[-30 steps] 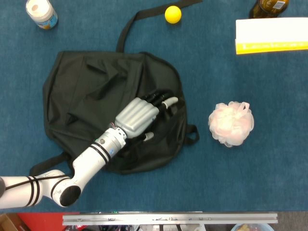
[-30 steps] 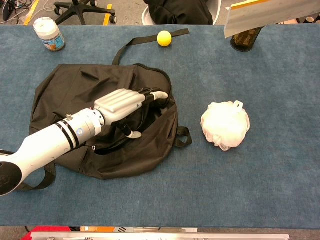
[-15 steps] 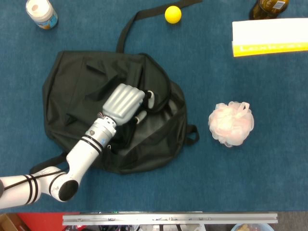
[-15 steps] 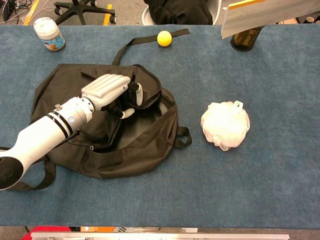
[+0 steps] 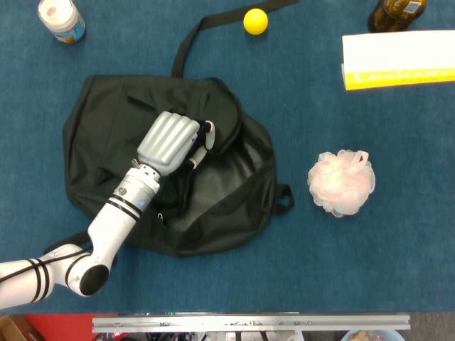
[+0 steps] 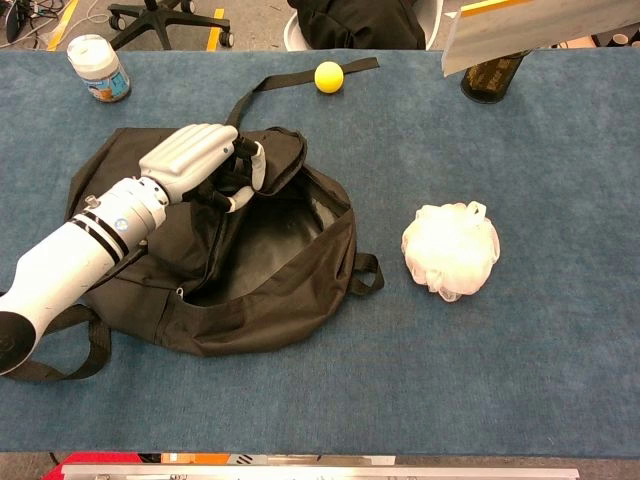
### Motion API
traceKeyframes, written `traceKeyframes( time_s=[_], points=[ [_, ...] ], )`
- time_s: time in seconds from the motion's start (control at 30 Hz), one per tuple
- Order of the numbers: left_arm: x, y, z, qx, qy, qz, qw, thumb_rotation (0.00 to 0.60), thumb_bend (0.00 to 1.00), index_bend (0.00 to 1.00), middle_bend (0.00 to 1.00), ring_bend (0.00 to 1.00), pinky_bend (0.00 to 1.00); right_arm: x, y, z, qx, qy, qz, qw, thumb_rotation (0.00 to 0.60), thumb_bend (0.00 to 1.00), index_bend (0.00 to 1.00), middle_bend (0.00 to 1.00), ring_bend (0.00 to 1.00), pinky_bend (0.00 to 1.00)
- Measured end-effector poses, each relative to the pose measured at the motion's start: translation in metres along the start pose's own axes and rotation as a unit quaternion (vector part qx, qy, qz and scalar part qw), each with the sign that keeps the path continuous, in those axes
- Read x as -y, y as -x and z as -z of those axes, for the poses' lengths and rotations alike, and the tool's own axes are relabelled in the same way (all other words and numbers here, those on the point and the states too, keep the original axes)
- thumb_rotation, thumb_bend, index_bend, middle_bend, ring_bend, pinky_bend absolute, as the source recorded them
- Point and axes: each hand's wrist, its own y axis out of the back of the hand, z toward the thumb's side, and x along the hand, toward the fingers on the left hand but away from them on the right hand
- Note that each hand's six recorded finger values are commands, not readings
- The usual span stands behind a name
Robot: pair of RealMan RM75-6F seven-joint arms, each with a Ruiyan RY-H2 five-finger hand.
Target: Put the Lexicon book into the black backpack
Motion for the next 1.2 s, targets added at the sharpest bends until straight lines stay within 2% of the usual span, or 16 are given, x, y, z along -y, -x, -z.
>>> traceKeyframes(
  time_s=[0.13, 0.33, 0.6, 0.93, 1.2],
  points=[
    [-0.017, 0.002, 0.003, -0.006, 0.007, -0.022, 0.9997, 0.6, 0.54, 0.73, 0.84, 0.82, 1.0, 0.0, -0.002, -0.002, 0.0, 0.013, -0.006, 0.9999, 0.6, 0.35, 0.83, 0.74, 0.49, 0.48],
    [-0.05, 0.009, 0.011, -0.019, 0.022, -0.06, 0.9978, 0.6, 0.54, 0.71, 0.85, 0.83, 1.0, 0.003, -0.005, -0.016, -0.021, 0.035, -0.018, 0.999, 0.6, 0.36, 0.85, 0.75, 0.51, 0.51],
    [-0.081, 0.021, 0.019, -0.028, 0.026, -0.091, 0.9952, 0.6, 0.54, 0.72, 0.85, 0.83, 1.0, 0.01, -0.005, -0.038, -0.052, 0.064, -0.029, 0.9962, 0.6, 0.43, 0.87, 0.78, 0.54, 0.54],
    [-0.086, 0.023, 0.022, -0.031, 0.018, -0.099, 0.9945, 0.6, 0.58, 0.78, 0.9, 0.89, 1.0, 0.024, 0.006, -0.061, -0.079, 0.086, -0.037, 0.9924, 0.6, 0.44, 0.88, 0.79, 0.56, 0.57],
    [-0.095, 0.024, 0.022, -0.031, 0.026, -0.105, 0.9937, 0.6, 0.58, 0.78, 0.91, 0.91, 1.0, 0.034, 0.014, -0.08, -0.112, 0.095, -0.038, 0.9884, 0.6, 0.44, 0.89, 0.8, 0.57, 0.58]
  ],
)
